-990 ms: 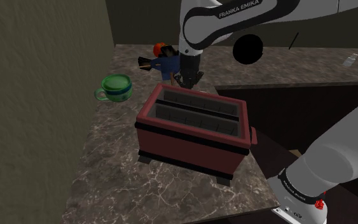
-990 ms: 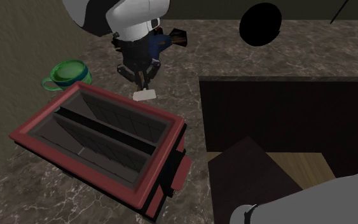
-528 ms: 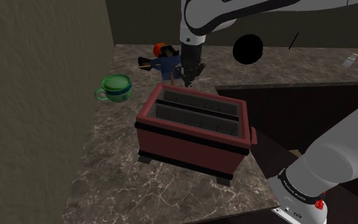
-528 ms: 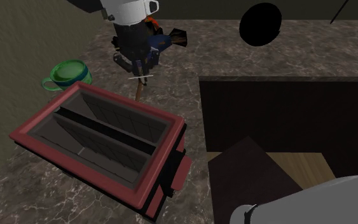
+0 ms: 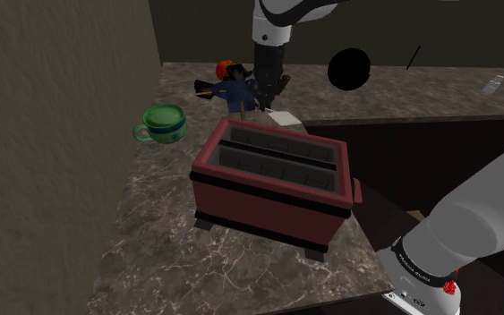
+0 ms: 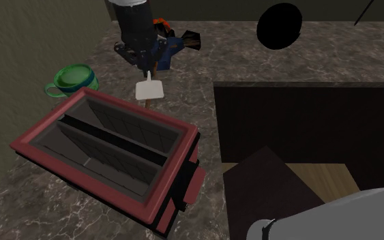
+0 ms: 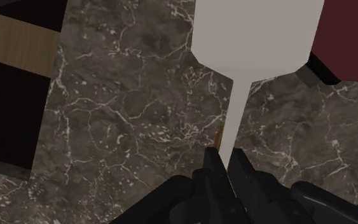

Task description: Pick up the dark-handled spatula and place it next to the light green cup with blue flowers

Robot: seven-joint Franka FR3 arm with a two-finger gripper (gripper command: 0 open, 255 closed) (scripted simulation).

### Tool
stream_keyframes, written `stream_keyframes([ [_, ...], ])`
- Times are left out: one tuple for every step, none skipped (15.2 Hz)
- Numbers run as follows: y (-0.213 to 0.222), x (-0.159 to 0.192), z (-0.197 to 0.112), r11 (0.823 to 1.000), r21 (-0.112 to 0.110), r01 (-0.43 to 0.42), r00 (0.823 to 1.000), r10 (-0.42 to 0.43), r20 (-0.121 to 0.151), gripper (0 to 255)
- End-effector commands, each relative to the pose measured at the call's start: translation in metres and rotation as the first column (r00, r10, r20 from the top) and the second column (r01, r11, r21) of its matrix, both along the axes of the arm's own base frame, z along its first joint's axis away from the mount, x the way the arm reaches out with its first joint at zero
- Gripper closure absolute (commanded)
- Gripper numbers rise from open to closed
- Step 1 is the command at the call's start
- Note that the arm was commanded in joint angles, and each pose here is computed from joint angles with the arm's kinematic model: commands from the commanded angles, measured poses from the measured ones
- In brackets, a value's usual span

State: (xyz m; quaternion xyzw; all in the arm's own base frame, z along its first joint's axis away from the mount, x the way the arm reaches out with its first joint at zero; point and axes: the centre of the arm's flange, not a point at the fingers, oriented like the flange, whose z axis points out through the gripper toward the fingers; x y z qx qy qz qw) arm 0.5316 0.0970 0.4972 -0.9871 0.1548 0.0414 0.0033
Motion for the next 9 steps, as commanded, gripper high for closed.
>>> stream_keyframes([
  [0.018, 0.011, 0.002, 1.000, 0.000, 0.000, 1.000, 0.000, -0.001, 255],
  [0.028, 0.019, 0.002, 1.000, 0.000, 0.000, 1.000, 0.000, -0.001, 255],
  [0.039, 0.026, 0.002, 1.000, 0.000, 0.000, 1.000, 0.000, -0.001, 255],
  [0.050, 0.034, 0.002, 1.000, 0.000, 0.000, 1.000, 0.000, -0.001, 255],
  [0.061, 0.042, 0.002, 1.000, 0.000, 0.000, 1.000, 0.000, -0.001, 255],
  [0.071, 0.049, 0.002, 1.000, 0.000, 0.000, 1.000, 0.000, -0.001, 255],
  [0.077, 0.053, 0.002, 1.000, 0.000, 0.000, 1.000, 0.000, -0.001, 255],
  [0.077, 0.053, -0.003, 1.000, 0.000, 0.000, 1.000, 0.000, -0.001, 255],
  [0.077, 0.053, -0.008, 1.000, 0.000, 0.000, 1.000, 0.000, -0.001, 255],
])
